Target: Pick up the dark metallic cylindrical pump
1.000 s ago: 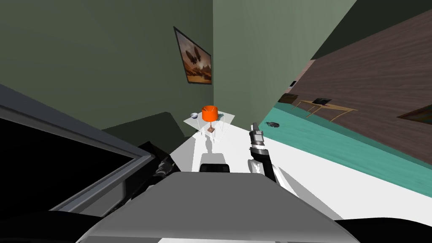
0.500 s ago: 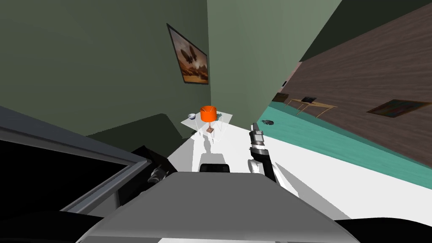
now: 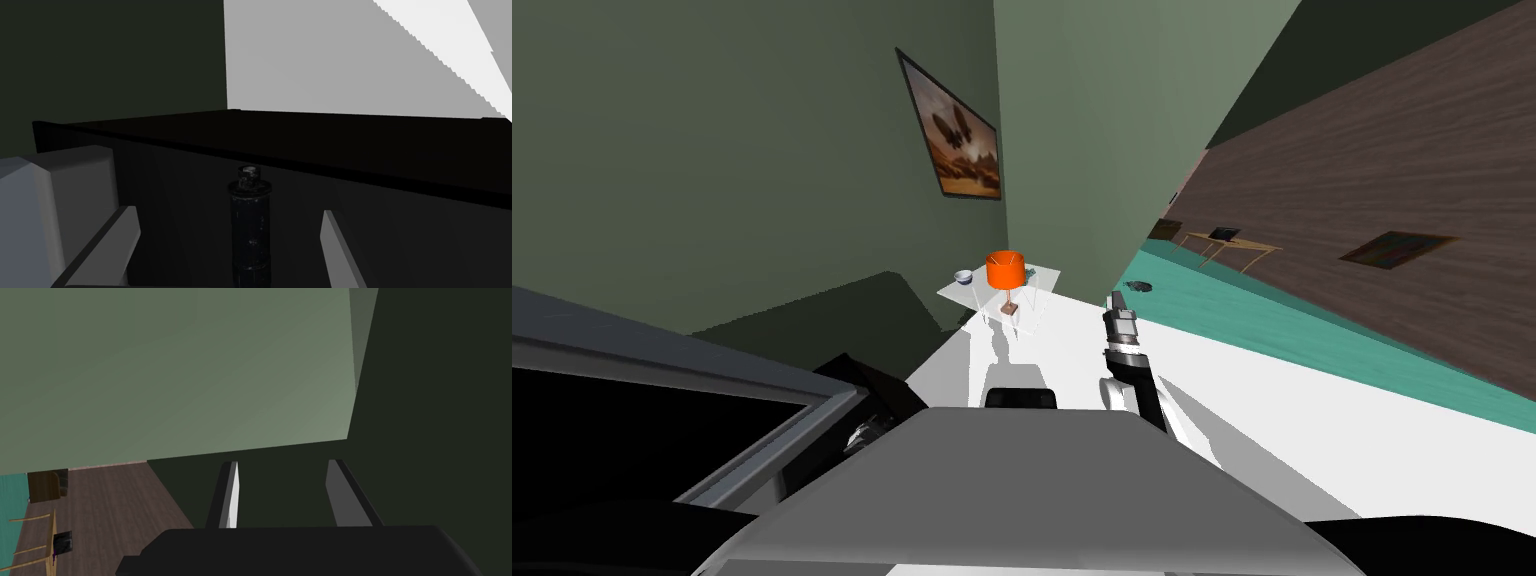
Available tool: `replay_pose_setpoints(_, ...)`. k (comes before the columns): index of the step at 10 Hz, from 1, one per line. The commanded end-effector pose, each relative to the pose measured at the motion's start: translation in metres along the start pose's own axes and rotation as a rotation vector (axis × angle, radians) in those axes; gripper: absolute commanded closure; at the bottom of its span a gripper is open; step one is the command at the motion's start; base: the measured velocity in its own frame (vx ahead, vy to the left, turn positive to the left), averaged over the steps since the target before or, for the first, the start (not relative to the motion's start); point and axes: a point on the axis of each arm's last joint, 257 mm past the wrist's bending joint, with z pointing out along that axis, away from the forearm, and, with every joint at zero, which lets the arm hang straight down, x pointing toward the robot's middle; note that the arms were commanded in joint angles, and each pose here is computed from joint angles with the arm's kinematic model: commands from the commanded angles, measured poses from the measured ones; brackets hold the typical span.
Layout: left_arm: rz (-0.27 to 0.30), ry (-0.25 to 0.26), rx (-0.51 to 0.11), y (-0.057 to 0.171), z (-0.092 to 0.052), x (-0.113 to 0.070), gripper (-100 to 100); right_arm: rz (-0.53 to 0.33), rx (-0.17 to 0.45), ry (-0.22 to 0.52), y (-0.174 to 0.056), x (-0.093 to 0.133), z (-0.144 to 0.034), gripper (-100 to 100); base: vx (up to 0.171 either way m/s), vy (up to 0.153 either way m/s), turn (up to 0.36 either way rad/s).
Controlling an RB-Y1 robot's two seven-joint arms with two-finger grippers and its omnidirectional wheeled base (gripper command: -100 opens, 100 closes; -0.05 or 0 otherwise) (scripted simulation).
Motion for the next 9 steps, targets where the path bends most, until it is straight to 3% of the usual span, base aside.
replay_pose_setpoints(1,-0.025,-0.066,-0.039,0.009,0.0,-0.026,-100,0.0,0.0,0.0,0.0,0.0,0.0,0,-0.007,0.08,-0.107)
replay_pose_setpoints(2,-0.025,-0.066,-0.04,0.009,0.0,-0.026,-100,0.0,0.0,0.0,0.0,0.0,0.0,0,0.002,0.062,-0.057)
replay_pose_setpoints(6,-0.078,-0.203,-0.126,0.033,-0.008,-0.084,-100,0.0,0.0,0.0,0.0,0.0,0.0,0,-0.011,0.073,-0.073)
replay_pose_setpoints(9,-0.111,-0.263,-0.183,0.059,-0.015,-0.105,-100,0.0,0.0,0.0,0.0,0.0,0.0,0,-0.014,0.067,-0.042)
